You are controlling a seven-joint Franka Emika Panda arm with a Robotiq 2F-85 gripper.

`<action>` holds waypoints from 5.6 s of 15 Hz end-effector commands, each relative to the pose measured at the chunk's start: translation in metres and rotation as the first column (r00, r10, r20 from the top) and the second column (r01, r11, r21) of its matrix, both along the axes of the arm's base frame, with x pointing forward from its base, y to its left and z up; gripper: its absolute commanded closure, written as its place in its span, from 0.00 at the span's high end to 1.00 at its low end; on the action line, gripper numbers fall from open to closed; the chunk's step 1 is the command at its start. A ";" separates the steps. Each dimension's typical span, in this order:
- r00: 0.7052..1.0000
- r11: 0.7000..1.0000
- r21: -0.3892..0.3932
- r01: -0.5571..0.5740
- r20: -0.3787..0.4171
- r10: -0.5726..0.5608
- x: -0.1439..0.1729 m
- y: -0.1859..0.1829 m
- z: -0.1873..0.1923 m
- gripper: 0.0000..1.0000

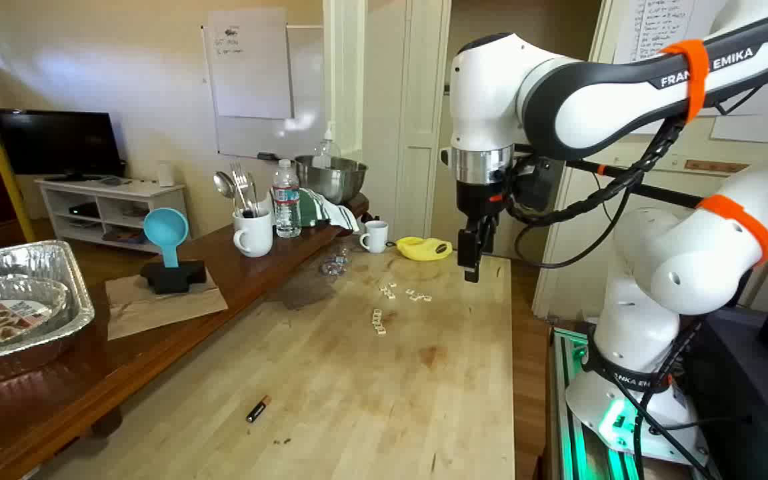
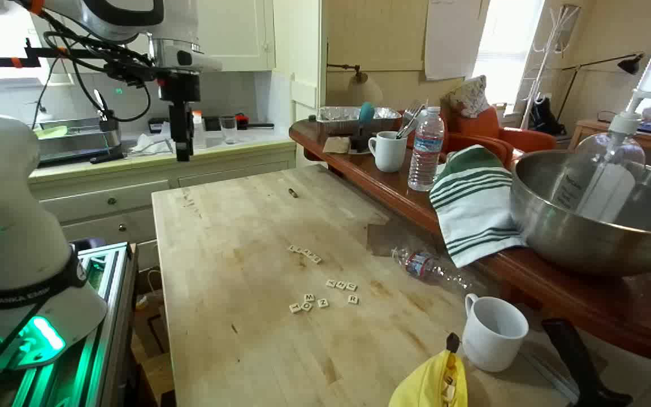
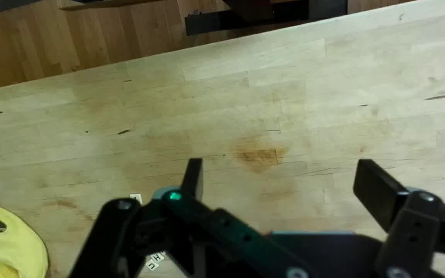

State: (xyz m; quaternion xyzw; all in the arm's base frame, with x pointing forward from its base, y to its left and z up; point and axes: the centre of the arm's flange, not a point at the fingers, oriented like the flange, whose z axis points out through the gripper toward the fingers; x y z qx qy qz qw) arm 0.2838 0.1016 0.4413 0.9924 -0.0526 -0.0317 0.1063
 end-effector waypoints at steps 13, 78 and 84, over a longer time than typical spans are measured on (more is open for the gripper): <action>0.998 0.997 0.050 0.056 0.014 -0.056 0.054 -0.018 -0.048 1.00; 0.836 0.838 0.155 -0.523 0.286 0.468 0.154 -0.103 -0.228 0.00; 0.823 0.834 0.140 -0.533 0.316 0.473 0.164 -0.098 -0.235 0.00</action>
